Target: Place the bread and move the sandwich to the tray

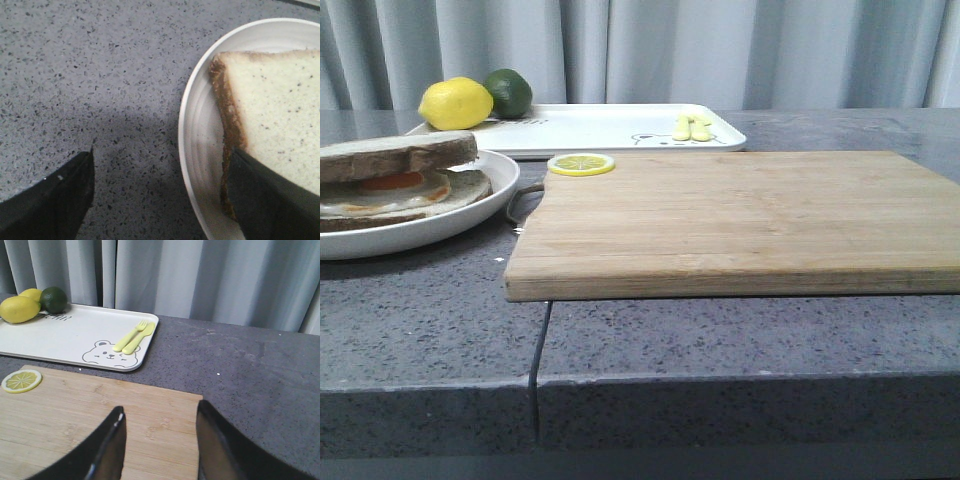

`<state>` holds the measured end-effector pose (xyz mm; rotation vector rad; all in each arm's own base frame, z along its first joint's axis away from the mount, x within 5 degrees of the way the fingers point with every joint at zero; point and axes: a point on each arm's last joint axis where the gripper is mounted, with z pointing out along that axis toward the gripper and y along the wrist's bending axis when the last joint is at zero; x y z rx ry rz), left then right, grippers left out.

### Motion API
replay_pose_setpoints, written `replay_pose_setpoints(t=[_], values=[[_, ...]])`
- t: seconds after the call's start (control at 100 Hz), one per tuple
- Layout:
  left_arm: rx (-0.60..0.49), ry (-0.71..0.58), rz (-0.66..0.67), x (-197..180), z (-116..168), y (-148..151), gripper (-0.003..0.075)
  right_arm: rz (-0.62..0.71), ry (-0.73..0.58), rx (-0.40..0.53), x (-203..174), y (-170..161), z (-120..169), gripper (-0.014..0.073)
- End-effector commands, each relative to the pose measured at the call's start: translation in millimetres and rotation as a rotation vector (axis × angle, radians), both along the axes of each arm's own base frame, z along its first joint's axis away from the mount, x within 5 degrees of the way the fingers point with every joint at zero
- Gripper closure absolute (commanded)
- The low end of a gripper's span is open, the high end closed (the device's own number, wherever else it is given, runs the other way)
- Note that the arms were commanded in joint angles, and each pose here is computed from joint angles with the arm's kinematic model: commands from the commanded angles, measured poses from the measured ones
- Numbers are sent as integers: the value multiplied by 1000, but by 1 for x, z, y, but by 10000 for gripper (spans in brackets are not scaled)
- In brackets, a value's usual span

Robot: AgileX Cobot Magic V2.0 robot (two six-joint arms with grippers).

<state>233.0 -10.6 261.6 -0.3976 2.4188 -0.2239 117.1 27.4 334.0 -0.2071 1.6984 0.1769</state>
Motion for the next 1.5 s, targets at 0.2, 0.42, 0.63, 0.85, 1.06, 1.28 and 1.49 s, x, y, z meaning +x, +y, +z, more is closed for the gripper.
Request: replay_pose_setpoints(t=[0.2, 0.42, 0.63, 0.85, 1.06, 1.28, 1.49], values=[[-22, -87, 20, 13, 10, 0, 216, -20, -91, 19, 0, -2, 15, 245], [-24, -55, 22, 18, 2, 0, 216, -20, -91, 19, 0, -2, 15, 245], [-33, -16, 28, 24, -8, -1, 216, -20, -91, 19, 0, -2, 15, 245], [-33, 5, 28, 26, -13, -1, 216, -20, -91, 19, 0, -2, 15, 245], [-33, 5, 28, 26, -13, -1, 232, -20, -91, 19, 0, -2, 15, 245], [-35, 7, 29, 26, -14, -1, 433, -20, -91, 19, 0, -2, 15, 245], [-46, 7, 34, 26, -13, -2, 661, -20, -91, 19, 0, -2, 15, 245]])
